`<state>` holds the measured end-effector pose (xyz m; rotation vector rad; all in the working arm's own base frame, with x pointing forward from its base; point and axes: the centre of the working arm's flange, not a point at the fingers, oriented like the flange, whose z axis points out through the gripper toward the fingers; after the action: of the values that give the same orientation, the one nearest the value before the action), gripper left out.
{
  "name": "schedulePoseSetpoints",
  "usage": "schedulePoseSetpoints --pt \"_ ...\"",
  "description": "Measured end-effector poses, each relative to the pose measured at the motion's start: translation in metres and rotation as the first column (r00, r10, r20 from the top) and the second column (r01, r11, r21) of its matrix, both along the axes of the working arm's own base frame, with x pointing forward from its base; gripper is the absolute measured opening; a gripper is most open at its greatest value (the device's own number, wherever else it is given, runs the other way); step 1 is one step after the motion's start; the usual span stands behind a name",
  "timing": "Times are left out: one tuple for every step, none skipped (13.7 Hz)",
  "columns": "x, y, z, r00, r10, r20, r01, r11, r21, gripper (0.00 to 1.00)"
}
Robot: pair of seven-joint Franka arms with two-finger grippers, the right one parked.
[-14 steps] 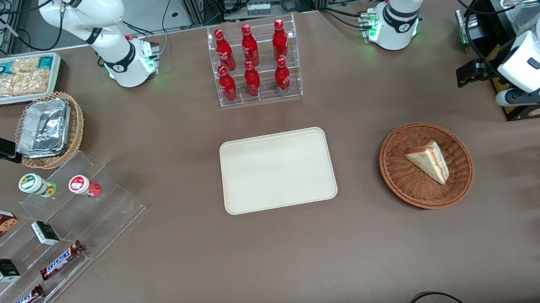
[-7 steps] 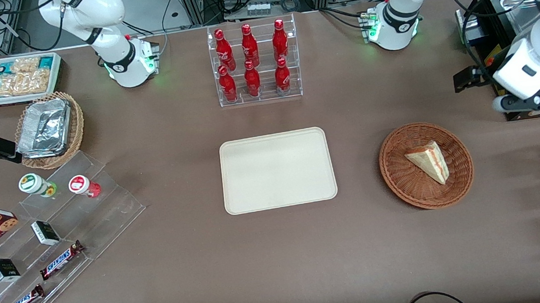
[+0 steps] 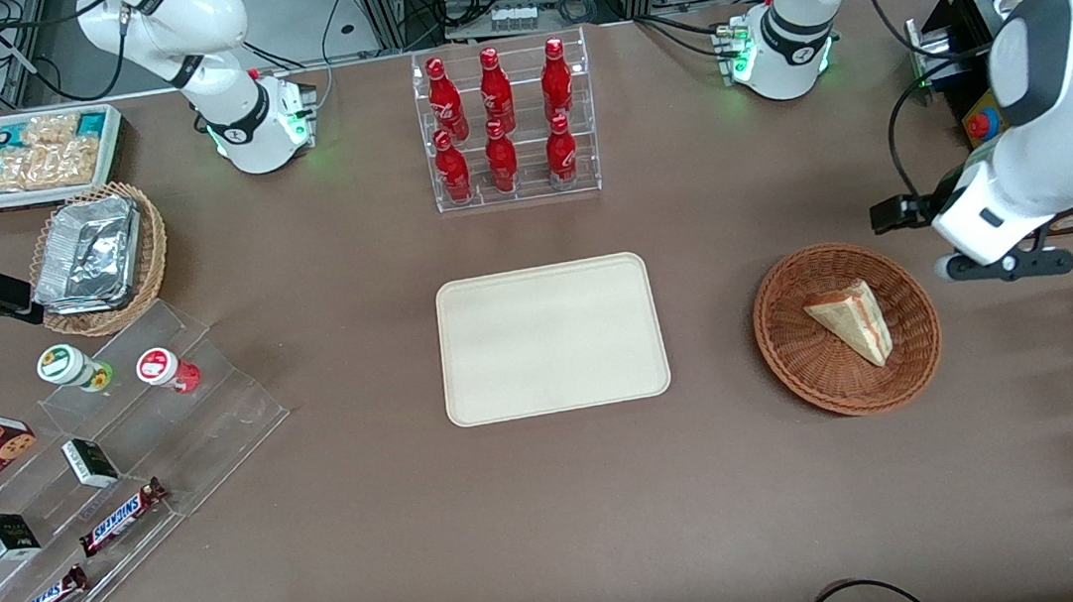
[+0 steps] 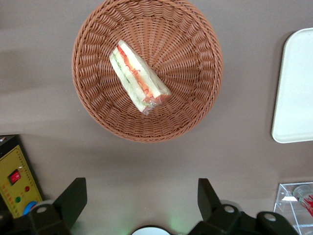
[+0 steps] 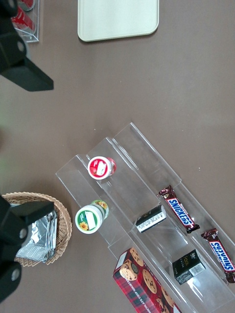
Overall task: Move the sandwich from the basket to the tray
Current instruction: 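Move the left gripper over the wicker basket toward the wrapped sandwich, then lower the open left gripper around the sandwich's upright edge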
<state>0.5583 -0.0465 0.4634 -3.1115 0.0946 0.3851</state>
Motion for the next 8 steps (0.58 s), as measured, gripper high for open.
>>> schedulePoseSetpoints --pt "0.0 0.001 -0.011 1.0 0.009 0.003 -0.009 1.0 0.001 1.0" --pt "0.001 0.002 -0.02 1.0 0.018 0.007 -0.018 1.0 0.003 1.0" --pt "0.002 0.003 -0.029 1.0 0.025 0.011 -0.025 1.0 0.003 1.0" --pt "0.003 0.003 -0.037 0.999 0.029 0.013 -0.029 1.0 0.004 1.0" --pt "0.005 0.004 -0.045 0.999 0.033 0.018 -0.033 0.999 0.003 1.0" --pt "0.007 0.006 -0.053 0.999 0.036 0.025 -0.036 0.999 0.002 1.0" --pt "0.008 0.007 -0.062 0.999 0.041 0.034 -0.042 0.999 0.002 1.0" --pt "0.009 0.008 -0.072 0.998 0.052 0.044 -0.052 0.999 0.002 1.0"
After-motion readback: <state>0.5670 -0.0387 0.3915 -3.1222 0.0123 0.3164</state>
